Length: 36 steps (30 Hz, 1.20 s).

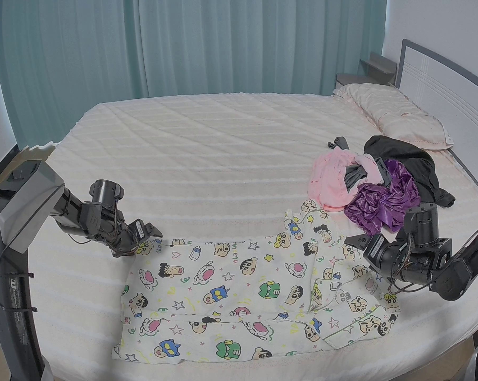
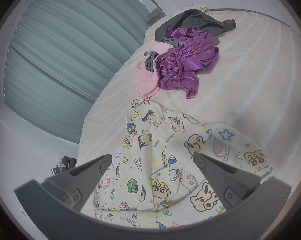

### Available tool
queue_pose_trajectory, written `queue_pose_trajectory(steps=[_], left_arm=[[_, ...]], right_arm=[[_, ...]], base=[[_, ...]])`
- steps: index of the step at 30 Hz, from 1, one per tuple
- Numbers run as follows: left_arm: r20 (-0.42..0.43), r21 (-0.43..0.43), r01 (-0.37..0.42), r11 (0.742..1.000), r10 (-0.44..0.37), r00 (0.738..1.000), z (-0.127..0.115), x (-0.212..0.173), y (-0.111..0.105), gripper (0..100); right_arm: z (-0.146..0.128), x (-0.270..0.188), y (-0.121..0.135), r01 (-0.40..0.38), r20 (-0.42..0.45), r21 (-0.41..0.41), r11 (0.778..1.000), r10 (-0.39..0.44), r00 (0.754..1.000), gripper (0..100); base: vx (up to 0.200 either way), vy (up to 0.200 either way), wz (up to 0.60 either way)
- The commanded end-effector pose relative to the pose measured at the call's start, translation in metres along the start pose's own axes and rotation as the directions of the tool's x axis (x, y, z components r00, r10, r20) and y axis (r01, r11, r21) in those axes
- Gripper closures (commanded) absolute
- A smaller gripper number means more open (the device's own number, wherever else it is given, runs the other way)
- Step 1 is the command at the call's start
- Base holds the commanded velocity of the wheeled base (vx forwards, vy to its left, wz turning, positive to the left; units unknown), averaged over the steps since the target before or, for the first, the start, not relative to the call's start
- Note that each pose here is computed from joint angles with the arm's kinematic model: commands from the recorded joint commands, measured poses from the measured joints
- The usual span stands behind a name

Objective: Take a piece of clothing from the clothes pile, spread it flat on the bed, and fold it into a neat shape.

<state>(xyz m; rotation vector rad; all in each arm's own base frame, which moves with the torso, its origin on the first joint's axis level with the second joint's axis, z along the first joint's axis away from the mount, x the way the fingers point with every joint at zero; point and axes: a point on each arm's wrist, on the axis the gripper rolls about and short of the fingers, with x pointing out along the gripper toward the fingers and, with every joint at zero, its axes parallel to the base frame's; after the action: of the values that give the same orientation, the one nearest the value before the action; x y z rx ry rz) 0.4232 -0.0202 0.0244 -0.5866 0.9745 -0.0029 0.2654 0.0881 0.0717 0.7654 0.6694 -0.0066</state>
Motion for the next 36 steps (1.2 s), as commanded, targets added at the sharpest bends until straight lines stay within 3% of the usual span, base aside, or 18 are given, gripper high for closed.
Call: queue_pose_trajectory(steps=[1, 4, 5, 13, 20, 26, 29, 36], left_arm=[[-0.014, -0.001, -0.003, 1.0, 0.003, 1.0, -0.004, 0.01, 0.003, 0], [0.012, 0.009, 0.01, 1.0, -0.01, 1.0, -0.004, 0.018, 0.004, 0], [0.025, 0.005, 0.015, 1.0, -0.015, 1.0, -0.002, 0.019, 0.004, 100], [0.036, -0.012, 0.011, 1.0, -0.011, 0.999, 0.001, 0.016, 0.009, 100], [0.098, -0.023, 0.018, 1.0, -0.016, 0.995, 0.016, -0.004, 0.01, 100], [0.128, -0.021, 0.033, 0.999, -0.03, 0.991, 0.022, -0.014, 0.004, 100], [0.155, -0.019, 0.021, 1.0, -0.018, 0.988, 0.026, -0.017, 0.001, 100], [0.162, -0.026, -0.002, 1.0, 0.006, 0.987, 0.029, -0.02, 0.001, 100]], right_arm=[[-0.002, 0.001, 0.0, 0.001, -0.007, -0.004, 1.0, -0.001, 1.0, 0], [-0.003, 0.002, -0.001, 0.005, -0.009, -0.003, 1.0, -0.005, 1.0, 0], [-0.003, 0.002, -0.001, 0.005, -0.009, -0.003, 1.0, -0.005, 1.0, 0], [-0.002, 0.007, -0.004, 0.021, -0.012, 0.001, 1.0, -0.021, 1.0, 0], [0.011, 0.024, -0.001, 0.015, 0.015, 0.017, 1.0, -0.016, 1.0, 0], [0.03, 0.052, 0.005, 0.041, 0.0, -0.069, 0.997, -0.041, 0.999, 0], [0.052, 0.07, 0.016, 0.025, -0.025, -0.102, 0.995, -0.028, 0.999, 0], [0.065, 0.123, 0.024, 0.063, -0.066, -0.169, 0.984, -0.075, 0.995, 0]], base=[[0.0, 0.0, 0.0], [0.0, 0.0, 0.0], [0.0, 0.0, 0.0], [0.0, 0.0, 0.0], [0.0, 0.0, 0.0], [0.0, 0.0, 0.0], [0.0, 0.0, 0.0], [0.0, 0.0, 0.0]])
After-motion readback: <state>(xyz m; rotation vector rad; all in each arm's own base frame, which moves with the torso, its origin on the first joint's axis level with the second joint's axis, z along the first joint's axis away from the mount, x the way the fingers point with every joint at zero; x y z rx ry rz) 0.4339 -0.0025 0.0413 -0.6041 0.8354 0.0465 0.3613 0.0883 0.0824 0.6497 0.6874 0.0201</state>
